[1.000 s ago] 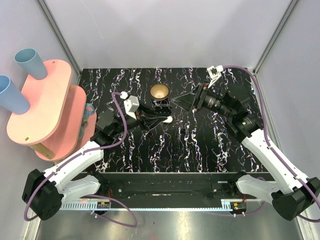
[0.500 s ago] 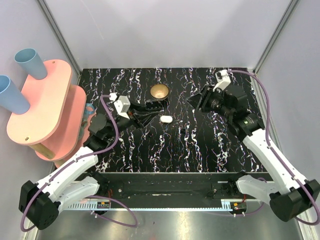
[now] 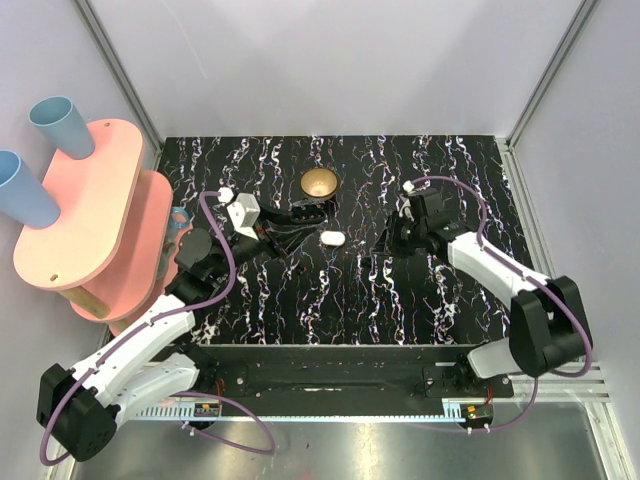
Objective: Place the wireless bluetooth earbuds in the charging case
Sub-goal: Pick up the right earbud from the center of the board.
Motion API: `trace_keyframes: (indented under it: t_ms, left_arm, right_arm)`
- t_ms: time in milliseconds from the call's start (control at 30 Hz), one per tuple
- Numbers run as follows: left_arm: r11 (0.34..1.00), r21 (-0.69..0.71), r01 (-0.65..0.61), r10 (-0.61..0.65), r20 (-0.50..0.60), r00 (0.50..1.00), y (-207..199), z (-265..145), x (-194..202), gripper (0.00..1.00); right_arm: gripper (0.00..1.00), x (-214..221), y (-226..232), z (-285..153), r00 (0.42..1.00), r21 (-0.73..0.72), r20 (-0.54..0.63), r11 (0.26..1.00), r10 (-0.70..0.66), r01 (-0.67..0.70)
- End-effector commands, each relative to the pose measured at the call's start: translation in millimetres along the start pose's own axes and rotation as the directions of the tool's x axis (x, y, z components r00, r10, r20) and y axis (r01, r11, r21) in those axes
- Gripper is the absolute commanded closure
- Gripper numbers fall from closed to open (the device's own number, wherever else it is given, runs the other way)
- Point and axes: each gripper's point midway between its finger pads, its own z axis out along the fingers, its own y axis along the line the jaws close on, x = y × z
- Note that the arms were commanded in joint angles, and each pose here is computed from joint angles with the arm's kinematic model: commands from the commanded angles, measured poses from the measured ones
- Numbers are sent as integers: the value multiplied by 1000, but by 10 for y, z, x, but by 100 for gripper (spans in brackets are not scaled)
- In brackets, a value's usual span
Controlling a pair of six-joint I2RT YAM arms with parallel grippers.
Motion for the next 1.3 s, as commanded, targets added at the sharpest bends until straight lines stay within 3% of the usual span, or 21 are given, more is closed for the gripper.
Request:
trace_keyframes:
  t_ms: [0, 433, 1267]
  left_arm:
    - [999, 38, -37, 34, 82, 996, -95, 21, -315, 100]
    - [998, 55, -21, 16, 77, 997, -114, 36, -291, 100]
    - [998, 67, -4, -1, 79, 997, -131, 42, -268, 100]
  right_arm:
    - [71, 29, -34, 158, 999, -29, -34, 999, -27, 26]
    - [72, -13, -374, 538, 998, 101, -54, 995, -14, 20]
    - [72, -73, -494, 860, 998, 114, -56, 993, -23, 29]
